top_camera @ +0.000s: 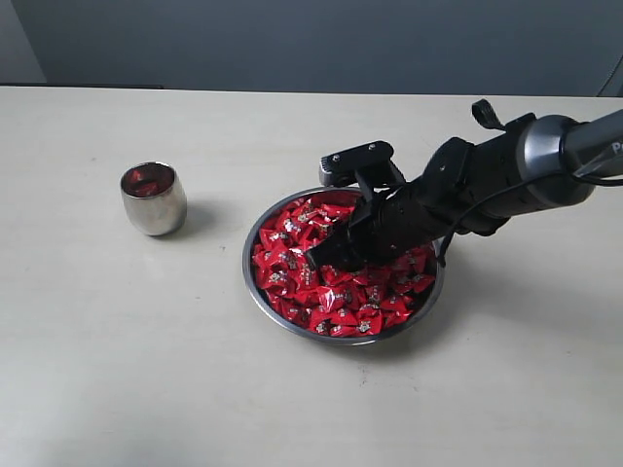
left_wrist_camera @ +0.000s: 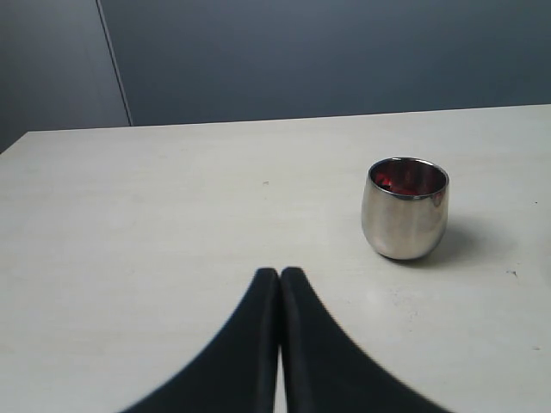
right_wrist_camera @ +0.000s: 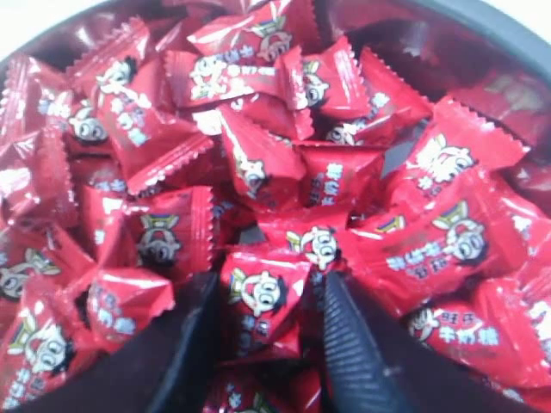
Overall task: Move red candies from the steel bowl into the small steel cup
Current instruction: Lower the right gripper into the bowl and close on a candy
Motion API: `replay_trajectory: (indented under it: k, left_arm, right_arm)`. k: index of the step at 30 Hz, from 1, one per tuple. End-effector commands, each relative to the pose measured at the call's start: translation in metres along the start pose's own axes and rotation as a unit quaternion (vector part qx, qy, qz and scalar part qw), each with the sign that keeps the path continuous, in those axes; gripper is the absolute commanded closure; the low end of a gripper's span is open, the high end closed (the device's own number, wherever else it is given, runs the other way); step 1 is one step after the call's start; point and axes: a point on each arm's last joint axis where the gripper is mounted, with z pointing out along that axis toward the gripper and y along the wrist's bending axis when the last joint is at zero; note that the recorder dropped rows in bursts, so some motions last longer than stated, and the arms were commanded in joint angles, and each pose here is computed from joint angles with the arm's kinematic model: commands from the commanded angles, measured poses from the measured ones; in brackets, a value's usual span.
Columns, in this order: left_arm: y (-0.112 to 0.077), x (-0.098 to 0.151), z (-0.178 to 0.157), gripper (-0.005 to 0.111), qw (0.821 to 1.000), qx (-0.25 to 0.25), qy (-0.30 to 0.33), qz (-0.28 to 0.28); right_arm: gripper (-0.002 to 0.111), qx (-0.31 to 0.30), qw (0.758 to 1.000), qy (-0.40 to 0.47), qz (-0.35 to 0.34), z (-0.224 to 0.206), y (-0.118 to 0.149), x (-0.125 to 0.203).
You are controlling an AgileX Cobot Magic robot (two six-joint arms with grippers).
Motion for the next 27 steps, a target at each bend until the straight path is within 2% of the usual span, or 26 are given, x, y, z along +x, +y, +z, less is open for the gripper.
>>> replay_trajectory:
  k: [1, 7, 9, 13, 27]
  left_arm:
    - [-0.0001, 0.0009, 0.0, 0.106, 1.0, 0.0, -0.001, -0.002]
    - [-0.0001, 0.0009, 0.0, 0.106, 1.0, 0.0, -0.001, -0.002]
    - [-0.0001, 0.0009, 0.0, 0.106, 1.0, 0.0, -0.001, -0.002]
    - [-0.0001, 0.0009, 0.0, 0.106, 1.0, 0.0, -0.001, -0.002]
    - [-0.0001, 0.0009, 0.0, 0.106, 1.0, 0.0, -0.001, -0.002]
  right_arm:
    - [0.069, -0.001, 1.0, -0.008, -0.004, -0.0037, 0.0011, -0.0042]
    - [0.071, -0.003, 1.0, -0.007, -0.002, -0.0037, 0.0014, -0.0039]
    - [0.08, -0.003, 1.0, -0.007, -0.002, -0.0037, 0.0014, -0.0039]
    - [0.109, -0.003, 1.0, -0.006, -0.006, -0.0037, 0.0013, -0.0039]
    - [0.109, 0.006, 0.999, -0.026, -0.02, -0.012, 0.0011, -0.0103]
